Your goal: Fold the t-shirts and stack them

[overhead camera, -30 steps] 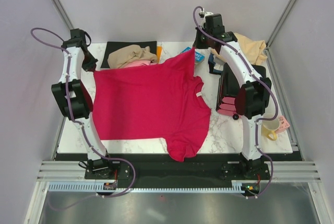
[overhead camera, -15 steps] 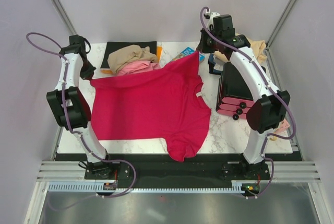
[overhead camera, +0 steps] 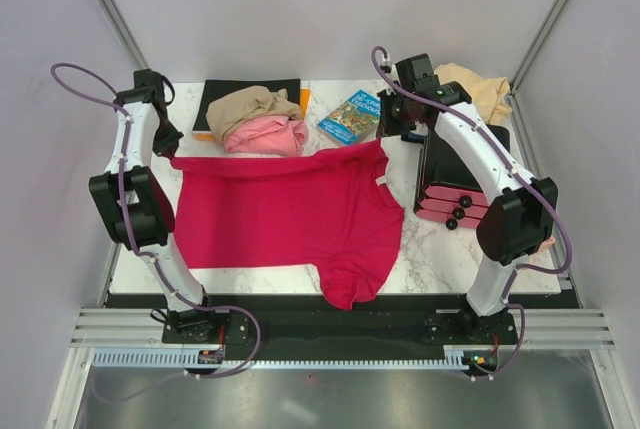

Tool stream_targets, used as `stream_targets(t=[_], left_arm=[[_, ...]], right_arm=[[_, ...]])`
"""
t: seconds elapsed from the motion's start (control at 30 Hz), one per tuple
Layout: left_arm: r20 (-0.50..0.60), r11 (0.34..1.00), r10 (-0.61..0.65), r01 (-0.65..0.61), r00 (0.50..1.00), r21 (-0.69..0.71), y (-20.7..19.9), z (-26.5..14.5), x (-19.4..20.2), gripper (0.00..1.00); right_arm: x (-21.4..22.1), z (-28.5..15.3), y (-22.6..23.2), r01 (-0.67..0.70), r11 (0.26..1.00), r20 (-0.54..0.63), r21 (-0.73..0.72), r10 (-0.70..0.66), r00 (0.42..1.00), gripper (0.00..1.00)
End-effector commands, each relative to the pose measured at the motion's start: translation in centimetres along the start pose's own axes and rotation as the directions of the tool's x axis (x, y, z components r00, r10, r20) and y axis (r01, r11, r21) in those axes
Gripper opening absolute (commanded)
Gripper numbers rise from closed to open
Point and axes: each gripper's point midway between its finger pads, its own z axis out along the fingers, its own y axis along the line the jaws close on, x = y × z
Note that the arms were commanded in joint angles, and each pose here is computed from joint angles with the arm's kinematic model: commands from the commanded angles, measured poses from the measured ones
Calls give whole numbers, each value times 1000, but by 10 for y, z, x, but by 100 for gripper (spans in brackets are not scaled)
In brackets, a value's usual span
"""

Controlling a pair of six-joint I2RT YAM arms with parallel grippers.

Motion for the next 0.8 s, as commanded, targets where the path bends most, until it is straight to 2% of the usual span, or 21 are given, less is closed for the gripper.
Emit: stream_targets(t=[0.0, 0.3, 0.77], left_arm=[[-22, 999, 23, -24, 999, -42, 11, -5, 10, 2], [-134, 988, 101, -115, 986, -106, 17, 7, 46, 2], [-245, 967, 102, -154, 964, -203, 25, 29, 65, 2]], right_arm=[[7, -17, 6, -19, 1000, -15, 13, 19, 1000, 0], [30, -19, 6, -65, 997, -95, 46, 69, 993, 0], [92, -1, 12, -54, 993, -294, 104, 82, 952, 0]])
